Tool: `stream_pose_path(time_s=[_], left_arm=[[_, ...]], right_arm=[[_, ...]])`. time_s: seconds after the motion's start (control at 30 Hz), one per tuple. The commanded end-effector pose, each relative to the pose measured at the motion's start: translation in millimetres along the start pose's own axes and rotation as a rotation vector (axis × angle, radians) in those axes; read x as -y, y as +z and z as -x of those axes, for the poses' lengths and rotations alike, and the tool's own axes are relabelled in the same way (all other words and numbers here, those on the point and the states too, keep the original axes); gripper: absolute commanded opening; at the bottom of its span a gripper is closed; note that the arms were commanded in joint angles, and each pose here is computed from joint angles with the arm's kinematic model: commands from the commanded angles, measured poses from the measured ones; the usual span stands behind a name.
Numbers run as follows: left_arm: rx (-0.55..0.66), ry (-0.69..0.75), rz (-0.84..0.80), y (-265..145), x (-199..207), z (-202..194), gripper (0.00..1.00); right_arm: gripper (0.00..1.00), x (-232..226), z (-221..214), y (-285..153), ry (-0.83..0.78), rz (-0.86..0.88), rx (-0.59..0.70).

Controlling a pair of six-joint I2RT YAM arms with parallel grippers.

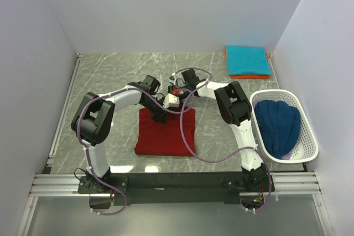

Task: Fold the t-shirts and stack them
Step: Fold the tshirt

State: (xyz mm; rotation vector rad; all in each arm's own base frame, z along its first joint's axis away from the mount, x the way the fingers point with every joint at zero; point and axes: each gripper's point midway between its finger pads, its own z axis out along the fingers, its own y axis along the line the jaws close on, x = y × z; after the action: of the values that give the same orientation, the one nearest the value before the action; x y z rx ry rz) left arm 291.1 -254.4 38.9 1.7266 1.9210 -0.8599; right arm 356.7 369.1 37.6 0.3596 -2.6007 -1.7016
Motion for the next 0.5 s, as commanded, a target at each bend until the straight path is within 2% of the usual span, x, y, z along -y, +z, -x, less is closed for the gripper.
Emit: stream_pose_path(time_s=[0.0, 0.17, 0.47], left_arm=[[0.005, 0.005, -0.019, -0.6, 2.3, 8.6, 0.26], [0.016, 0.035, 0.007, -9.2, 4.2, 15.1, 0.01], [0.082, 0.154, 0.204, -43.4, -1.2, 42.3, 0.01]], right_arm=[[0.29, 3.3, -3.8, 4.6, 0.018, 0.038, -0.014], [0.27, 13.1, -11.2, 8.0, 0.05, 0.041, -0.033], [0.26, 25.4, -20.8, 13.1, 0.093, 0.056, -0.059]])
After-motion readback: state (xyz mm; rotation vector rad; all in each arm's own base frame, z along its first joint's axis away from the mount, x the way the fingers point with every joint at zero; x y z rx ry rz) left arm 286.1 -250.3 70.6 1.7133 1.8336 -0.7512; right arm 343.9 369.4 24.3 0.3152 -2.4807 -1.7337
